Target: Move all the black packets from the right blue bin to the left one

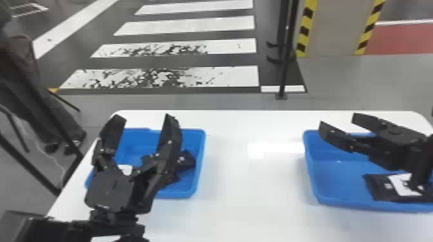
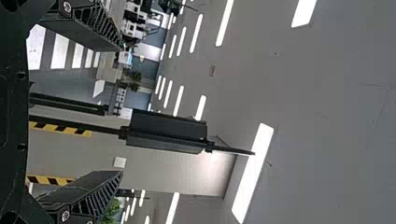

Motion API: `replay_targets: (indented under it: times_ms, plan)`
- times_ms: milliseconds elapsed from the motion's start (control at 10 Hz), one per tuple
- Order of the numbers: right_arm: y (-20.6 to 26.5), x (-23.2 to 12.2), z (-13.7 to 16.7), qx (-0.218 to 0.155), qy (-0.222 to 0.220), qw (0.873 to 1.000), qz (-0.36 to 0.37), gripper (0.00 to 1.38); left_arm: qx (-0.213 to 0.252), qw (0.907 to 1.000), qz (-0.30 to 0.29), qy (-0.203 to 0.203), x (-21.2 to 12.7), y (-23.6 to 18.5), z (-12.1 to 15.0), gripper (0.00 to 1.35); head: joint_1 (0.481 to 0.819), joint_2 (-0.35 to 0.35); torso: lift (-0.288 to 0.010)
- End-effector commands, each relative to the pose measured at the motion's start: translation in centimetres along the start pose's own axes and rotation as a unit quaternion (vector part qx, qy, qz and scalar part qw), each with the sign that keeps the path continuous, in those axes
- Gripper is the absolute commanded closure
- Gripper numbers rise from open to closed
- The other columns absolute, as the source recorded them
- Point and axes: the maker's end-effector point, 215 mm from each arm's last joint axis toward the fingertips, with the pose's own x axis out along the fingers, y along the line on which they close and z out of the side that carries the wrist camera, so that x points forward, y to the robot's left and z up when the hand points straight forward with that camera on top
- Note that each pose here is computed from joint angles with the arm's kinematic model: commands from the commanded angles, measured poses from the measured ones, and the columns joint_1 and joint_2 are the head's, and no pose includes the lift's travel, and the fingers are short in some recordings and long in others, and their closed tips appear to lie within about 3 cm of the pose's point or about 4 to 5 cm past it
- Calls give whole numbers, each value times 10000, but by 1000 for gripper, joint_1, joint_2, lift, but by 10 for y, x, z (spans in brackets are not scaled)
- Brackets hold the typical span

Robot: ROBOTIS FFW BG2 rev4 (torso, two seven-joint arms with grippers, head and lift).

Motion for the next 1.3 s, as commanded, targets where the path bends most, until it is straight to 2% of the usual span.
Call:
replay_targets:
  times_ms: [0, 200, 300, 500, 900, 1200]
  plan:
    - [-58, -31, -27, -139, 739, 9922, -994, 91, -100, 9999, -52, 88, 1, -4, -3, 99, 693, 17, -140]
    - [-102, -60, -43, -282, 1241, 9711, -2017, 91, -136, 9997, -94, 184, -1, -4, -8, 99, 695, -85, -140]
    - [-120, -68, -59, -196, 1527, 9597, -2351, 91, -144, 9995, -147, 220, 0, -6, -10, 99, 695, -128, -140]
    - [-137, -70, -104, 101, 2168, 9422, -2551, 93, -157, 9992, -193, 319, 0, -8, -16, 101, 695, -185, -140]
    - [-141, -71, -151, 345, 2890, 9194, -2647, 93, -114, 9993, -208, 296, -1, -7, -14, 104, 695, -213, -140]
    - [-148, -63, -169, 454, 3045, 9154, -2593, 94, -98, 9993, -195, 306, -2, -5, -14, 114, 695, -207, -140]
